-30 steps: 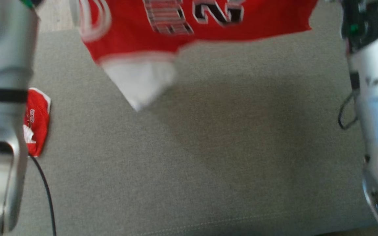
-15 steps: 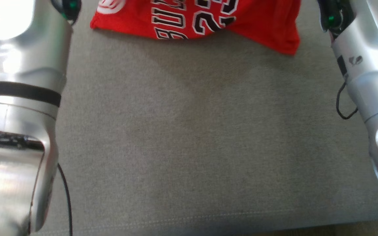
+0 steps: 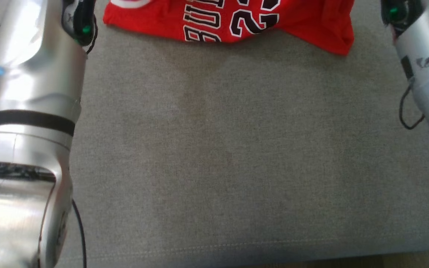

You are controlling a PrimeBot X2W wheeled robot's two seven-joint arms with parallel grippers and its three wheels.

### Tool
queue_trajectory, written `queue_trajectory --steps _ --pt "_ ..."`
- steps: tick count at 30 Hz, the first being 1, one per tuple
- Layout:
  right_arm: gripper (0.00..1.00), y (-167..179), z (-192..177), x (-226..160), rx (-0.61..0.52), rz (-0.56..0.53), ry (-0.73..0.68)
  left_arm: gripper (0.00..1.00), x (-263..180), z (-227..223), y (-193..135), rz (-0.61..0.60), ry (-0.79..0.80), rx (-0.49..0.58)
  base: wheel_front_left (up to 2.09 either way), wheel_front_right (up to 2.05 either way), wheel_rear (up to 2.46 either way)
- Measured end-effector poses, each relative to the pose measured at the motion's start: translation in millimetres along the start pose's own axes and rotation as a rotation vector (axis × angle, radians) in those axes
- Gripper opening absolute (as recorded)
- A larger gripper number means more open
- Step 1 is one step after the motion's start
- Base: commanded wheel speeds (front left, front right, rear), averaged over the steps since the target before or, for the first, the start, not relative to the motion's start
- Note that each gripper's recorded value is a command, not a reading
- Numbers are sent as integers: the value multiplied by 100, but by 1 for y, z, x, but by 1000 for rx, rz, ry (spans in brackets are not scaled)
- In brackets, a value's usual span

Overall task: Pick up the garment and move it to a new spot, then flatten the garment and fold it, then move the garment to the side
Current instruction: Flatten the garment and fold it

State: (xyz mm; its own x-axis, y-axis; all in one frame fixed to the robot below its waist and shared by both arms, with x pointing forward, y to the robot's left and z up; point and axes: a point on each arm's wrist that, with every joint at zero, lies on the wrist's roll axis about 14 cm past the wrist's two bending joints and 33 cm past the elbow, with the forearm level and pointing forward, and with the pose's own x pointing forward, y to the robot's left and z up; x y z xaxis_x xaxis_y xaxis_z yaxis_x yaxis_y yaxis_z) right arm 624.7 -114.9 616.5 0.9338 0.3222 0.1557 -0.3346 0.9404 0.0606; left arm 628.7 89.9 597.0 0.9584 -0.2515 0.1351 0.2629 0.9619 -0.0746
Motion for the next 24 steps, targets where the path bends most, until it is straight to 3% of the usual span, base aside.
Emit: queue_trajectory --steps 5,16,24 --pt "0 12 -2 -19 34 39 -10 0 -18 16 5 25 -63 -51 0 0 0" --pt "0 30 -134 -150 244 -26 293 0 -147 -60 13 119 42 -111 0 0 0" --pt "0 31 -160 -213 316 -104 365 0 -236 -84 14 196 160 -99 0 0 0"
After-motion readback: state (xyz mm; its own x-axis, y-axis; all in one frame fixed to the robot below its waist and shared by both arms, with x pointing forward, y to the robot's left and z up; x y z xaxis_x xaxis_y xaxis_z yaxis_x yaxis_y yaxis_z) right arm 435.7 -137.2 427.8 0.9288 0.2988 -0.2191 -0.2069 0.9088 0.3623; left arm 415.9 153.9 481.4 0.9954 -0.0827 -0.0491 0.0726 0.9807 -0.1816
